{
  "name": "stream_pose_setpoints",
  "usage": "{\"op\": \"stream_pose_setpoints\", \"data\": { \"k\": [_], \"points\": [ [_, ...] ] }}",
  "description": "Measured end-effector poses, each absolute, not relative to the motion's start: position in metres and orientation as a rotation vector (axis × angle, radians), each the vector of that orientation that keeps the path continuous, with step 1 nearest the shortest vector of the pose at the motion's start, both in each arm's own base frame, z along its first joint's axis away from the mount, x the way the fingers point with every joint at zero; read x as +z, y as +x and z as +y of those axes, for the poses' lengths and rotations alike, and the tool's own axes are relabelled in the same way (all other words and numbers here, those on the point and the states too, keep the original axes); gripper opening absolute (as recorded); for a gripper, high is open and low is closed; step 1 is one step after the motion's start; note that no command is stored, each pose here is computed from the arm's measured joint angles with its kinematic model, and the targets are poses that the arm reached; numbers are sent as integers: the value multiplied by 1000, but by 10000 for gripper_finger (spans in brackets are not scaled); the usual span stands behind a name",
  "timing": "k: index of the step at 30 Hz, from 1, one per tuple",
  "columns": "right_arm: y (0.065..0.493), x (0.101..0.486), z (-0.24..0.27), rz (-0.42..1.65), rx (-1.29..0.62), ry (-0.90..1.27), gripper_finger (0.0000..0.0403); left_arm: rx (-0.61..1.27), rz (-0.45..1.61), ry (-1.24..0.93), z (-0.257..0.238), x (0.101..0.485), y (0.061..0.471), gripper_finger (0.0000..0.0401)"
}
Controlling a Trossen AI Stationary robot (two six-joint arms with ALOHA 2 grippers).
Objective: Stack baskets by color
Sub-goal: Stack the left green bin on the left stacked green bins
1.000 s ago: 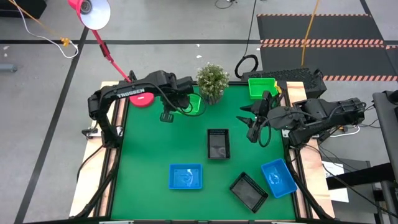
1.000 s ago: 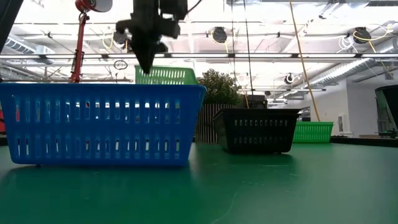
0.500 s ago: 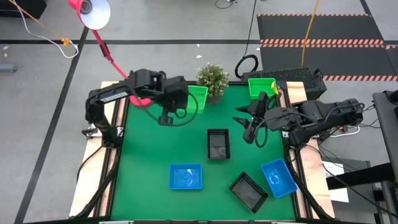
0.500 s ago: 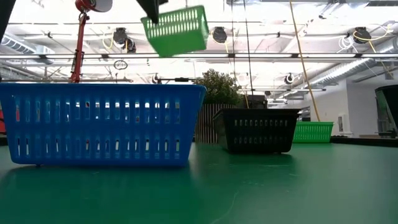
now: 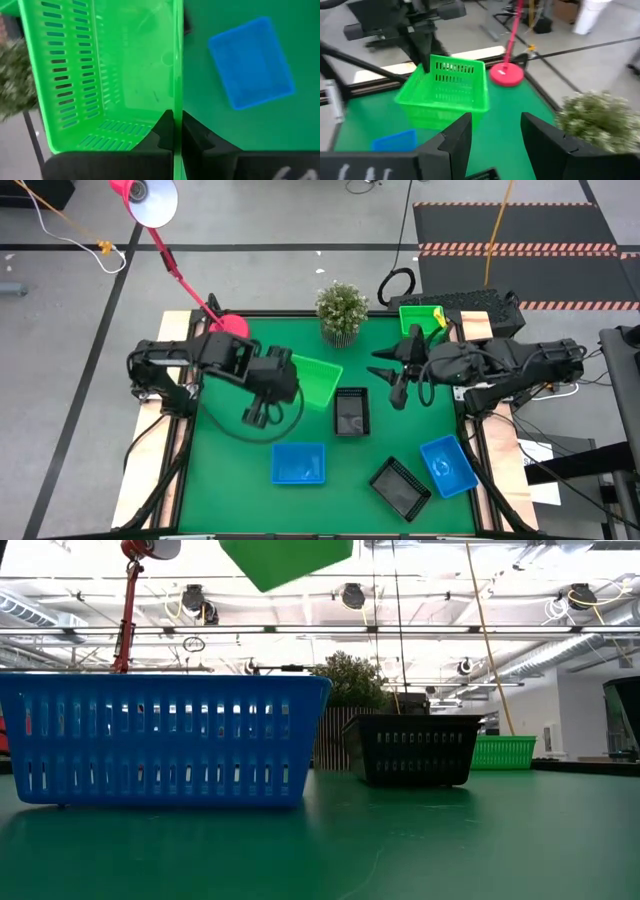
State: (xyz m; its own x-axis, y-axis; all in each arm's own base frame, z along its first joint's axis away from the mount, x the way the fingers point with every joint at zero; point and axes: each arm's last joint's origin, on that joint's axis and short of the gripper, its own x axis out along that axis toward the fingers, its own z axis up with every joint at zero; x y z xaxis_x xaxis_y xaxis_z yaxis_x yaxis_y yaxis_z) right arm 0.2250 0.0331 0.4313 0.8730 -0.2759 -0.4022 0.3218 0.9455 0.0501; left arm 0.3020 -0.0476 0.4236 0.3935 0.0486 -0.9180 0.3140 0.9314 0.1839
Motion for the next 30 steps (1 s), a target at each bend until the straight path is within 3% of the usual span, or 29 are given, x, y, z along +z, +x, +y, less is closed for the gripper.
{"op": "stream_pose_setpoints", "data": {
  "k": [9, 15, 21, 30],
  "points": [
    [243, 424, 19, 415, -286, 369, 164, -90, 1184, 437, -44, 417, 310, 10],
    [271, 411, 4, 438, -276, 493, 164, -86, 1196, 609, -39, 414, 316, 7],
    [284, 403, -6, 443, -342, 350, 164, -95, 1202, 742, -38, 410, 323, 13],
    [292, 392, -12, 518, -343, 195, 164, -67, 1179, 762, -36, 409, 329, 15]
  ]
}}
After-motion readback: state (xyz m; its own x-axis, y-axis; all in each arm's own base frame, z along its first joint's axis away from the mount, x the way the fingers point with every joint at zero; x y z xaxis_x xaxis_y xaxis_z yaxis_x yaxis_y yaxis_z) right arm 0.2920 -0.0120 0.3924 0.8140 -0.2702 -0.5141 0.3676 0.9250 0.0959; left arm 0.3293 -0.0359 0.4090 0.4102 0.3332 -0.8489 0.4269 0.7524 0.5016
